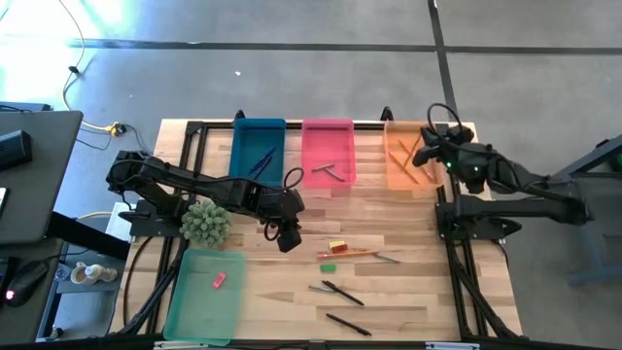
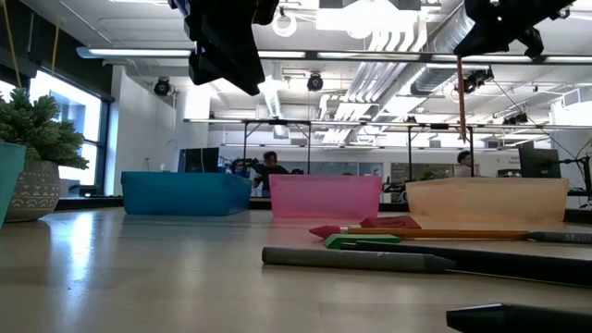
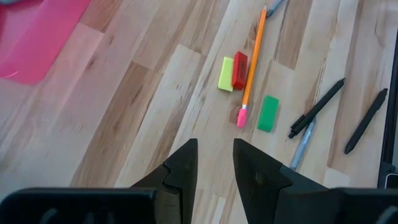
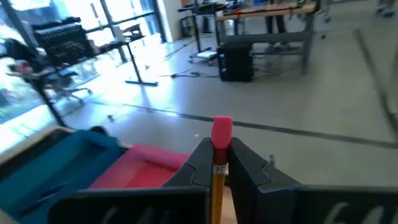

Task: Sort crayons/erasers/pens/pencils in bins
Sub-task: Put the orange pencil into the orange bin

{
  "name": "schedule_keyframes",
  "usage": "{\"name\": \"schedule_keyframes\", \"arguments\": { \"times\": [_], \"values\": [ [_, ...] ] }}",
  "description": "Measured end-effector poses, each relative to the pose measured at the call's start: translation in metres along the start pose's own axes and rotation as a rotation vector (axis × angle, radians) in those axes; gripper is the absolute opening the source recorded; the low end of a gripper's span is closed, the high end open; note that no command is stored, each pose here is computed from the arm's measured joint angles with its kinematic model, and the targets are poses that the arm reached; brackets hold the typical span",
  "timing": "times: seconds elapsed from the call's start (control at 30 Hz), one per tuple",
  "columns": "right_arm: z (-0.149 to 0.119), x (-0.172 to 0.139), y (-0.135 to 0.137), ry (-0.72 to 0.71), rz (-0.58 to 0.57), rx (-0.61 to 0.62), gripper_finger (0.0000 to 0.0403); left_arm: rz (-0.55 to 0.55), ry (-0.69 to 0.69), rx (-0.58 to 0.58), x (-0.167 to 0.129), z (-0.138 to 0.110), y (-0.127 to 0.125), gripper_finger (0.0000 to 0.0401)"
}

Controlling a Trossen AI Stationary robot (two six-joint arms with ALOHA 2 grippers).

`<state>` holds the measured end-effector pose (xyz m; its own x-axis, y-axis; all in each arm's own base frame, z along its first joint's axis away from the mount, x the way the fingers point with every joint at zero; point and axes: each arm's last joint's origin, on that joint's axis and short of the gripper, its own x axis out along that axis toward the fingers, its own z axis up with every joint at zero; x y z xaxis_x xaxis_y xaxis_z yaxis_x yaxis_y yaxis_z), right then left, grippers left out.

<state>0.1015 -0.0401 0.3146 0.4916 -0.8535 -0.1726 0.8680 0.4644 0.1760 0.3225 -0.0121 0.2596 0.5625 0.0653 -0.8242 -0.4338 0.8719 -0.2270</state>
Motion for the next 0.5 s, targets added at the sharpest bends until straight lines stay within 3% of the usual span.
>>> {"name": "schedule_keyframes", "arguments": {
  "times": [0.23, 0.5],
  "values": [
    [0.010, 0.020, -0.002, 0.064, -0.104, -0.166, 0.0009, 0.003, -0.001, 0.030, 0.000, 0.001, 0.001, 0.0090],
    [-0.002, 0.060, -0.010, 0.297, -0.179, -0.248, 0.0009, 0.007, -0.002, 0.017, 0.001, 0.003, 0.005, 0.0090]
  ]
}}
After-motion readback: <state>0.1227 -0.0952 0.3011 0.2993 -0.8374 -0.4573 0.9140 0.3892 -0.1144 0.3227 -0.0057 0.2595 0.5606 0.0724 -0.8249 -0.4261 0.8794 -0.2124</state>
